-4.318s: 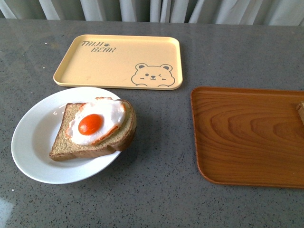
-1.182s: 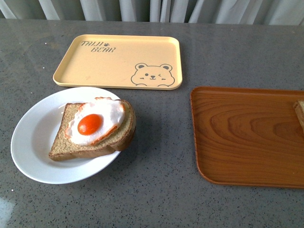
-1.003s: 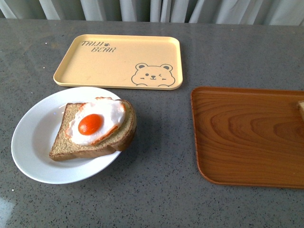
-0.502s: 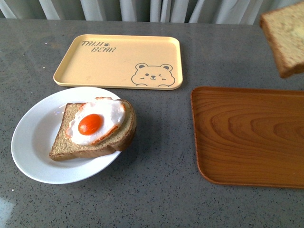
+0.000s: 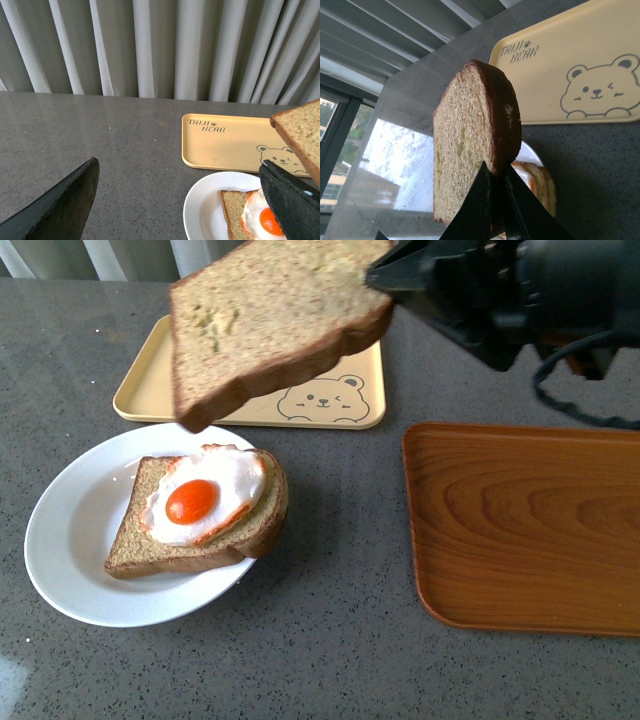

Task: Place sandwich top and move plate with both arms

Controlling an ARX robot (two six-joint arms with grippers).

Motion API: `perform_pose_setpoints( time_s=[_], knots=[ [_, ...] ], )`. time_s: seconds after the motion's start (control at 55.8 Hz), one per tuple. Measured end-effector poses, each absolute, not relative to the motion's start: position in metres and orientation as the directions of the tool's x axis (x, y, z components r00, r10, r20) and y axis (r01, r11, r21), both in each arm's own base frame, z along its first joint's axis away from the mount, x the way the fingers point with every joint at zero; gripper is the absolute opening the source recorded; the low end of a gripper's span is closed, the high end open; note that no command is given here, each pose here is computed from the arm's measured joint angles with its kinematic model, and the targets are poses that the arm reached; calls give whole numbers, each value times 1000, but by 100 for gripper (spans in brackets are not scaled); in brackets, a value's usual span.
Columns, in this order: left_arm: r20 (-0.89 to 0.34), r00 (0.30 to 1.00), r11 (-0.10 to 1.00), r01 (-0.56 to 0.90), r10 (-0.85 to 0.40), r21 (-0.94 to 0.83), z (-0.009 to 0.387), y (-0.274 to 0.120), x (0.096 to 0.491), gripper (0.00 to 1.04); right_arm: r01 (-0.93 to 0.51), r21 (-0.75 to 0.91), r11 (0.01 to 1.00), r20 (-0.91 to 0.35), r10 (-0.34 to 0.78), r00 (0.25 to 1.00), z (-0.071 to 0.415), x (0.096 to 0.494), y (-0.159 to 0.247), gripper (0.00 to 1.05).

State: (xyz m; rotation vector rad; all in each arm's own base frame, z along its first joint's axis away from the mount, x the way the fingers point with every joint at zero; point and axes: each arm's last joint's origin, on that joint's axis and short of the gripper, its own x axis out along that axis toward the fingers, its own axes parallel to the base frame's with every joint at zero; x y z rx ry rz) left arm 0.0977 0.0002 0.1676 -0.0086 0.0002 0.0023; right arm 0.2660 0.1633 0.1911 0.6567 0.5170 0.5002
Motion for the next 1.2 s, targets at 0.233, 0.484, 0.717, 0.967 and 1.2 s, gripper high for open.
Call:
perform_pose_setpoints(
  time_s=[0.233,0.484,0.717,0.967,1.2],
  knots=[
    [-1,1000,1000,-2,2,-9,167,0,98,96,-215,699,682,-328,572,752,165,250,204,2],
    [0,1000,1000,-2,2,-9,168,0,98,96,-177,711,680,-349,560,752,142,245,220,2],
    [0,1000,1000,-2,2,-9,168,0,98,96,-161,697,699,-371,543,753,125,246,227,2],
    [0,1000,1000,-2,2,-9,168,0,98,96,-143,681,718,-409,536,739,110,246,231,2],
    [0,1000,1000,-2,2,-9,168,0,98,96,-138,679,721,-412,530,741,110,246,230,2]
  ],
)
